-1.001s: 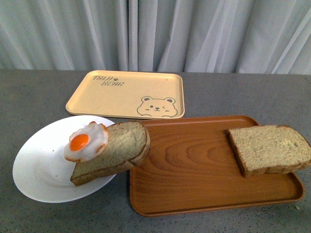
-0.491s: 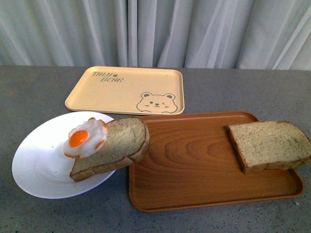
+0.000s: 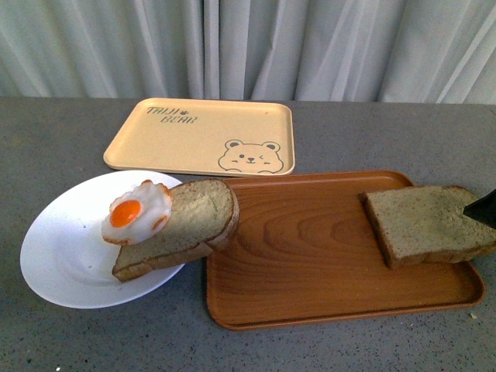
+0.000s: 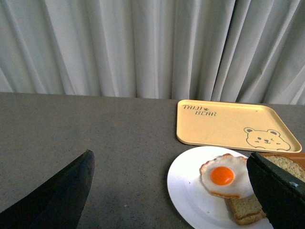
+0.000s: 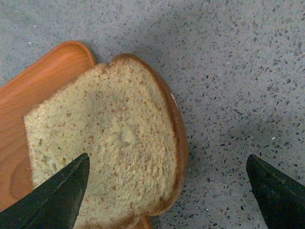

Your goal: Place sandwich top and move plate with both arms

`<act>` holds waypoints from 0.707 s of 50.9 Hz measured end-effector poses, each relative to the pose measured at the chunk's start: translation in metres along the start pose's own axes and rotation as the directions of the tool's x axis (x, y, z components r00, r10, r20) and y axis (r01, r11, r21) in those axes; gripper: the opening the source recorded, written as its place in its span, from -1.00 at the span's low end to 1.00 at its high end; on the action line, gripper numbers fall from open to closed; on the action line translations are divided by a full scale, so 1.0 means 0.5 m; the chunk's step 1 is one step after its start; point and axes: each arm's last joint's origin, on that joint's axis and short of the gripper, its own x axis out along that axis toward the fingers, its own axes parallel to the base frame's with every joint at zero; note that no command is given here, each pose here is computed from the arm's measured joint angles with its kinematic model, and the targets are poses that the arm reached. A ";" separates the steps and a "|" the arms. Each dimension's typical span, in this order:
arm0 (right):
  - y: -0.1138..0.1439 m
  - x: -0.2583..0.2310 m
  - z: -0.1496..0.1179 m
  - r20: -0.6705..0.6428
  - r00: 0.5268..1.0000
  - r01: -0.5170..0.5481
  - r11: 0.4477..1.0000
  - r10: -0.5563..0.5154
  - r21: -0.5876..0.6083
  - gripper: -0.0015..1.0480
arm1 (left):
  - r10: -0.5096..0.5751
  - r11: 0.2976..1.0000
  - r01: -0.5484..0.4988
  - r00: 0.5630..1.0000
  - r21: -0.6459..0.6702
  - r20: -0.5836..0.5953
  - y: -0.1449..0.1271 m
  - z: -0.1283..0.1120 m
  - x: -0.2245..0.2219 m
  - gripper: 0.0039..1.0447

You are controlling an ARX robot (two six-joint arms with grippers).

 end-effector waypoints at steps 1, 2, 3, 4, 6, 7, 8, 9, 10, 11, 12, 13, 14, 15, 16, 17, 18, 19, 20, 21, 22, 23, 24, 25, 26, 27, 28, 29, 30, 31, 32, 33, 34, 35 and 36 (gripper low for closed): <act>0.001 0.003 -0.001 -0.004 1.000 0.001 1.000 -0.001 0.002 0.82 | 0.000 1.000 0.000 1.000 0.000 0.000 0.000 0.000 0.000 0.83; 0.003 0.005 -0.003 -0.010 1.000 0.002 1.000 -0.002 0.004 0.82 | 0.000 1.000 0.000 1.000 0.000 0.000 0.000 0.000 0.000 0.83; 0.003 0.007 -0.005 -0.014 1.000 0.002 1.000 -0.002 0.005 0.82 | 0.000 1.000 0.000 1.000 0.000 0.000 0.000 0.000 0.000 0.83; 0.005 0.009 -0.006 -0.017 1.000 0.001 1.000 0.000 0.008 0.82 | 0.000 1.000 0.000 1.000 0.000 0.000 0.000 0.000 0.000 0.83; 0.007 0.011 -0.007 -0.020 1.000 0.001 1.000 0.000 0.015 0.76 | 0.000 1.000 0.000 1.000 0.000 0.000 0.000 0.000 0.000 0.83; 0.008 0.012 -0.007 -0.021 1.000 0.000 1.000 0.000 0.015 0.73 | 0.000 1.000 0.000 1.000 0.000 0.000 0.000 0.000 0.000 0.83; 0.009 0.013 -0.008 -0.023 1.000 0.000 1.000 0.001 0.017 0.66 | 0.000 1.000 0.000 1.000 0.000 0.000 0.000 0.000 0.000 0.83; 0.010 0.013 -0.008 -0.024 1.000 0.000 1.000 0.000 0.018 0.63 | 0.000 1.000 0.000 1.000 0.000 0.000 0.000 0.000 0.000 0.83; 0.011 0.014 -0.007 -0.025 1.000 0.002 1.000 -0.001 0.020 0.53 | 0.000 1.000 0.000 1.000 0.000 0.000 0.000 0.000 0.000 0.83; 0.012 0.015 -0.008 -0.026 1.000 0.003 1.000 -0.002 0.022 0.46 | 0.000 1.000 0.000 1.000 0.000 0.000 0.000 0.000 0.000 0.83; 0.012 0.016 -0.008 -0.026 1.000 0.004 1.000 -0.004 0.025 0.40 | 0.000 1.000 0.000 1.000 0.000 0.000 0.000 0.000 0.000 0.83; 0.012 0.017 -0.008 -0.026 1.000 0.005 1.000 -0.004 0.031 0.30 | 0.000 1.000 0.000 1.000 0.000 0.000 0.000 0.000 0.000 0.83; 0.013 0.017 -0.008 -0.027 1.000 0.004 0.999 -0.004 0.032 0.23 | 0.000 1.000 0.000 1.000 0.000 0.000 0.000 0.000 0.000 0.83; 0.013 0.017 -0.008 -0.027 1.000 0.004 0.999 -0.003 0.035 0.16 | 0.000 1.000 0.000 1.000 0.000 0.000 0.000 0.000 0.000 0.83; 0.013 0.017 -0.008 -0.029 1.000 0.005 0.999 -0.004 0.039 0.06 | 0.000 1.000 0.000 1.000 0.000 0.000 0.000 0.000 0.000 0.83; 0.013 0.017 -0.008 -0.030 1.000 0.005 0.999 -0.003 0.042 0.00 | 0.000 1.000 0.000 1.000 0.000 0.000 0.000 0.000 0.000 0.83; 0.013 0.017 -0.008 -0.030 1.000 0.004 0.999 -0.003 0.045 -0.07 | 0.000 1.000 0.000 1.000 0.000 0.000 0.000 0.000 0.000 0.83; 0.013 0.017 -0.008 -0.030 1.000 0.004 0.999 -0.003 0.047 -0.14 | 0.000 1.000 0.000 1.000 0.000 0.000 0.000 0.000 0.000 0.83; 0.014 0.017 -0.008 -0.029 1.000 0.004 0.999 -0.002 0.048 -0.17 | 0.000 1.000 0.000 1.000 0.000 0.000 0.000 0.000 0.000 0.83; 0.014 0.016 -0.008 -0.029 1.000 0.004 0.999 -0.002 0.051 -0.24 | 0.000 1.000 0.000 1.000 0.000 0.000 0.000 0.000 0.000 0.83; 0.016 0.015 -0.007 -0.028 1.000 0.002 0.998 -0.001 0.055 -0.30 | 0.000 1.000 0.000 1.000 0.000 0.000 0.000 0.000 0.000 0.83; 0.017 0.013 -0.006 -0.027 1.000 0.000 0.998 0.002 0.061 -0.40 | 0.000 1.000 0.000 1.000 0.000 0.000 0.000 0.000 0.000 0.83; 0.018 0.010 -0.004 -0.024 1.000 -0.004 0.998 0.006 0.064 -0.47 | 0.000 1.000 0.000 1.000 0.000 0.000 0.000 0.000 0.000 0.83; 0.022 0.006 -0.001 -0.020 1.000 -0.016 0.997 0.018 0.069 -0.57 | 0.000 1.000 0.000 1.000 0.000 0.000 0.000 0.000 0.000 0.83; 0.023 0.003 0.001 -0.015 1.000 -0.020 0.997 0.021 0.071 -0.61 | 0.000 1.000 0.000 1.000 0.000 0.000 0.000 0.000 0.000 0.83; 0.031 -0.004 0.006 -0.006 0.999 -0.040 0.996 0.040 0.074 -0.72 | 0.000 1.000 0.000 1.000 0.000 0.000 0.000 0.000 0.000 0.83; 0.035 -0.009 0.010 0.001 0.999 -0.048 0.996 0.048 0.075 -0.79 | 0.000 1.000 0.000 1.000 0.000 0.000 0.000 0.000 0.000 0.83; 0.042 -0.017 0.017 0.014 0.998 -0.064 0.995 0.063 0.074 -0.88 | 0.000 1.000 0.000 1.000 0.000 0.000 0.000 0.000 0.000 0.83; 0.048 -0.022 0.021 0.023 0.997 -0.073 0.995 0.072 0.073 -0.93 | 0.000 1.000 0.000 1.000 0.000 0.000 0.000 0.000 0.000 0.83; 0.056 -0.030 0.028 0.038 0.995 -0.090 0.993 0.087 0.071 -0.97 | 0.000 1.000 0.000 1.000 0.000 0.000 0.000 0.000 0.000 0.83; 0.063 -0.035 0.032 0.045 0.994 -0.102 0.992 0.099 0.074 -0.96 | 0.000 1.000 0.000 1.000 0.000 0.000 0.000 0.000 0.000 0.83; 0.072 -0.043 0.037 0.055 0.992 -0.116 0.991 0.112 0.073 -0.96 | 0.000 1.000 0.000 1.000 0.000 0.000 0.000 0.000 0.000 0.83; 0.078 -0.048 0.039 0.061 0.991 -0.127 0.989 0.123 0.074 -0.96 | 0.000 1.000 0.000 1.000 0.000 0.000 0.000 0.000 0.000 0.83; 0.088 -0.055 0.043 0.069 0.988 -0.142 0.987 0.137 0.072 -0.96 | 0.000 1.000 0.000 1.000 0.000 0.000 0.000 0.000 0.000 0.83; 0.097 -0.060 0.045 0.072 0.986 -0.155 0.985 0.149 0.074 -0.96 | 0.000 1.000 0.000 1.000 0.000 0.000 0.000 0.000 0.000 0.83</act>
